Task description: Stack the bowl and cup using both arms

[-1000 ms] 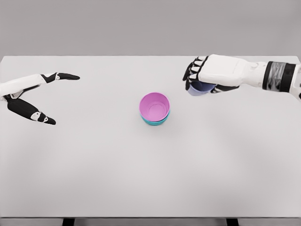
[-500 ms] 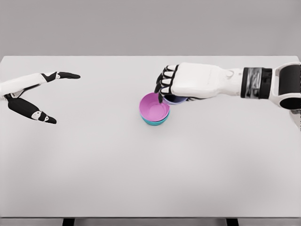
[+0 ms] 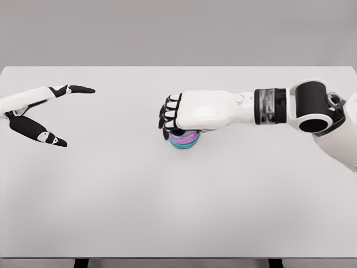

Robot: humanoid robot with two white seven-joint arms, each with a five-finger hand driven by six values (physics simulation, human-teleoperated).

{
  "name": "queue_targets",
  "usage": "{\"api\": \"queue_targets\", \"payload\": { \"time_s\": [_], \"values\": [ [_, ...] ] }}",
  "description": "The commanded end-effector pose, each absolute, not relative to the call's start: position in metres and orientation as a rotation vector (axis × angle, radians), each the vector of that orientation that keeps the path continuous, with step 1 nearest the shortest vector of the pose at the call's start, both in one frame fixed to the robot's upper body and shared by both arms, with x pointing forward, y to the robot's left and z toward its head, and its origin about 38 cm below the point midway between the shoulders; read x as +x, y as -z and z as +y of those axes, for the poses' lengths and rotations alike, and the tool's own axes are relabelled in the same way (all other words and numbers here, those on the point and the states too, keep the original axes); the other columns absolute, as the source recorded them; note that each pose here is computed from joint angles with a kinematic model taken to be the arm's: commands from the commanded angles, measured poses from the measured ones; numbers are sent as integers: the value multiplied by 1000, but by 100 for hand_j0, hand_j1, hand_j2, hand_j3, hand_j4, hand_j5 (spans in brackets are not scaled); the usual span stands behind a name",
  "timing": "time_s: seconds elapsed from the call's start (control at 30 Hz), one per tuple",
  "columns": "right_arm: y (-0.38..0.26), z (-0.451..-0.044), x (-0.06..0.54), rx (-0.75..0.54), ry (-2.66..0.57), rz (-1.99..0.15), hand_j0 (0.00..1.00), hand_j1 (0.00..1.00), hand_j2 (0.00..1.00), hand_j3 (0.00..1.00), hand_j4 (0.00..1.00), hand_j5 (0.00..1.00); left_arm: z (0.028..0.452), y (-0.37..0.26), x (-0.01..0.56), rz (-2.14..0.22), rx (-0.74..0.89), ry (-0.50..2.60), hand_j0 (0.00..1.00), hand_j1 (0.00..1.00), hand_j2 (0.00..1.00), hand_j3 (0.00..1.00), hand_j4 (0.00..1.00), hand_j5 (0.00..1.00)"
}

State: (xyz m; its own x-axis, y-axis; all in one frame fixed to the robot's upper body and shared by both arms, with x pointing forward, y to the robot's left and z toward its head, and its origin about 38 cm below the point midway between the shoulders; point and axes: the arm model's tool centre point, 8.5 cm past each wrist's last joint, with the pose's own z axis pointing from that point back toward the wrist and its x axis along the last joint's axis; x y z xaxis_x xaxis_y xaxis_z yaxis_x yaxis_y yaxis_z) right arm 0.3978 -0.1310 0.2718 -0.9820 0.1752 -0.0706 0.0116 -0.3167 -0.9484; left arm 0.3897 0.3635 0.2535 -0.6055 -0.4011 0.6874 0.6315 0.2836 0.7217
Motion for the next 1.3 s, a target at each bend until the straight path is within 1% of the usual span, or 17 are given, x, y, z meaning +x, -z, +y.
{"api": "queue_targets", "payload": {
  "time_s": [0.0,0.4,0.73,0.87,0.93,1.17,1.2,1.23,1.27],
  "values": [
    [-266,-131,404,-229,-2437,-1757,59,59,59,59,59,59,364,-255,390,-1677,-215,1465,100,100,100,100,100,100],
    [-258,-135,417,-227,-2409,-1716,59,59,59,59,59,59,364,-254,390,-1675,-216,1465,100,100,100,100,100,100],
    [-250,-126,422,-194,-2419,-1694,59,59,59,59,59,59,364,-254,390,-1675,-216,1465,100,100,100,100,100,100],
    [-246,-129,425,-198,-2413,-1674,60,60,60,60,60,60,364,-254,390,-1675,-216,1465,100,100,100,100,100,100],
    [-242,-133,430,-222,-2416,-1642,61,61,61,61,61,61,364,-254,390,-1675,-216,1465,100,100,100,100,100,100],
    [-242,-133,430,-223,-2419,-1641,62,62,62,62,62,62,364,-254,390,-1676,-217,1464,100,100,100,100,100,100],
    [-242,-132,429,-222,-2420,-1643,65,65,65,65,65,65,364,-254,390,-1676,-217,1464,100,100,100,100,100,100],
    [-243,-132,429,-222,-2421,-1645,73,73,73,73,73,73,364,-254,390,-1676,-217,1464,100,100,100,100,100,100],
    [-243,-132,428,-225,-2425,-1647,100,100,100,100,100,100,364,-254,390,-1676,-217,1464,100,100,100,100,100,100]
  ]
}}
